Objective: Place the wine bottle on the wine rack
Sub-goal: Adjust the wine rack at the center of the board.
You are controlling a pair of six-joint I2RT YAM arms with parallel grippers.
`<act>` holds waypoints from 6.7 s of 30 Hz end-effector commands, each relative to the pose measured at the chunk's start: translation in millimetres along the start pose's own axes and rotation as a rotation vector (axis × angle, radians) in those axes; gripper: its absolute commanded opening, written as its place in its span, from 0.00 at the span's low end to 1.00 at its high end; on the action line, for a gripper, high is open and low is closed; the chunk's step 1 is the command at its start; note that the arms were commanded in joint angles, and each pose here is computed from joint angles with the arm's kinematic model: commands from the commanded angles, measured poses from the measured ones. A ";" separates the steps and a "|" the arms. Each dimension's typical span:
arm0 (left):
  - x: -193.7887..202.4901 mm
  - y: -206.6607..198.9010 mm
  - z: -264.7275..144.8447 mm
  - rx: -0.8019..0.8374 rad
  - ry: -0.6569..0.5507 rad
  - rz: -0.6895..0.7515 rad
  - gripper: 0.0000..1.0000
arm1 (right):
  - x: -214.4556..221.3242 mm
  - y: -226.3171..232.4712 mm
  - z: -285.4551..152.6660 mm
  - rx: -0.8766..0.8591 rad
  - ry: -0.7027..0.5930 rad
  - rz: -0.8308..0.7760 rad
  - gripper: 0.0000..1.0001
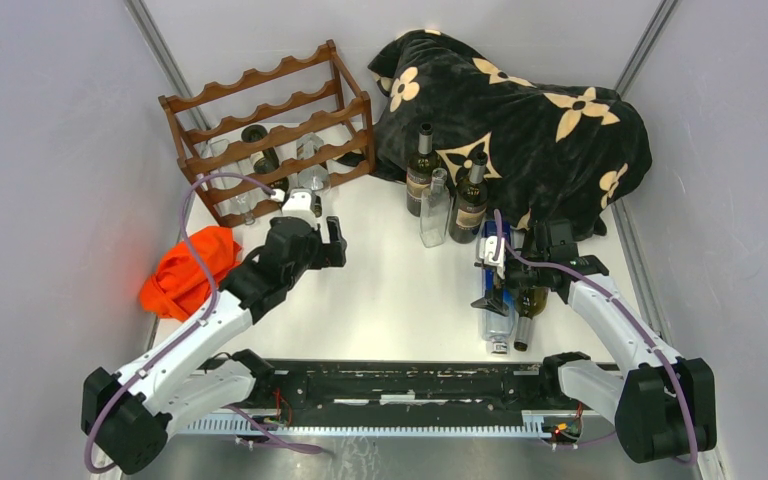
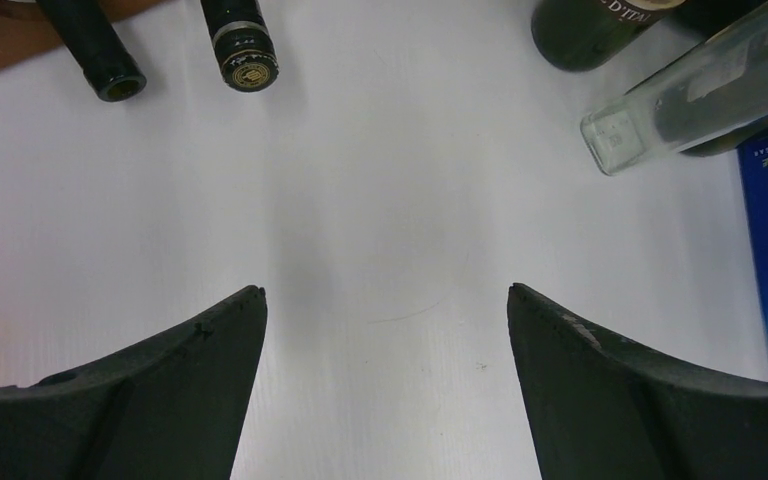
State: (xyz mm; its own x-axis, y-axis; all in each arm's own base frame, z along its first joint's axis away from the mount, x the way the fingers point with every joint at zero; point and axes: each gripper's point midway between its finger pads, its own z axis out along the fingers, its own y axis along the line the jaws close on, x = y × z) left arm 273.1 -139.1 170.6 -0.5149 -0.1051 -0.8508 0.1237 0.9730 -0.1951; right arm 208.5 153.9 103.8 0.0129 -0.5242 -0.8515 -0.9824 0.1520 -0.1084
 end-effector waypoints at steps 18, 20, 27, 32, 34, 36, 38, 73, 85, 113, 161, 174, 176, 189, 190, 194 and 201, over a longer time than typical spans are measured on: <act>-43.9 24.7 58.3 -0.451 -0.055 -0.015 0.86 | -5.4 -9.2 3.2 0.007 0.013 -0.046 0.98; -46.8 33.3 66.3 -0.530 -0.060 0.043 0.77 | -4.4 -9.3 3.5 0.007 0.017 -0.044 0.98; -45.4 43.6 100.3 -0.641 -0.027 0.227 0.74 | -4.0 -10.0 3.3 0.010 0.021 -0.047 0.98; -40.1 51.3 124.9 -0.674 0.035 0.321 0.73 | -4.0 -9.7 3.5 0.009 0.022 -0.049 0.98; -41.7 54.3 133.9 -0.678 0.055 0.340 0.71 | -3.2 -9.4 3.9 0.007 0.024 -0.047 0.98; -39.6 59.4 141.2 -0.690 0.077 0.354 0.70 | -3.0 -9.6 3.7 0.008 0.027 -0.047 0.98; -38.9 64.5 147.9 -0.702 0.091 0.365 0.70 | -2.5 -9.8 3.6 0.010 0.028 -0.048 0.98; -9.9 84.3 187.7 -0.782 0.189 0.468 0.02 | 1.5 -8.1 7.7 -0.006 0.057 -0.058 0.98; -9.0 92.1 202.0 -0.799 0.187 0.464 0.02 | 1.5 -8.4 7.3 -0.003 0.060 -0.061 0.98; 4.9 107.4 229.0 -0.857 0.253 0.506 0.02 | 1.7 -8.2 6.6 -0.003 0.064 -0.070 0.98; -38.5 127.6 200.9 -1.086 0.013 0.555 0.02 | 1.2 -6.8 7.2 -0.012 0.062 -0.069 0.98; -22.0 135.4 217.4 -1.026 0.106 0.526 0.57 | 1.4 -7.0 6.8 -0.011 0.063 -0.069 0.98; -23.8 136.2 218.5 -1.024 0.106 0.524 0.58 | 1.0 -6.6 6.9 -0.012 0.062 -0.071 0.98; -45.2 123.3 218.0 -0.976 0.073 0.515 0.61 | 2.6 -6.2 7.6 -0.016 0.065 -0.065 0.98; -45.7 121.5 218.7 -0.969 0.072 0.515 0.61 | 2.7 -5.8 7.7 -0.017 0.065 -0.065 0.98; -51.0 115.5 222.9 -0.936 0.068 0.513 0.61 | 2.9 -6.1 7.8 -0.017 0.065 -0.066 0.98; -58.6 104.4 221.6 -0.911 0.049 0.517 0.61 | 3.8 -6.1 8.0 -0.017 0.069 -0.064 0.98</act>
State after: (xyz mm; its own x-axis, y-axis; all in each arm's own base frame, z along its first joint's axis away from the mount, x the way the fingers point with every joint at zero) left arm 486.4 -59.2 53.3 -0.7109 0.3938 -0.5827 -0.2637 0.6188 0.7399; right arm 208.5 153.1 84.7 0.0146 -0.5998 -0.8000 -0.9863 0.1228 -0.1100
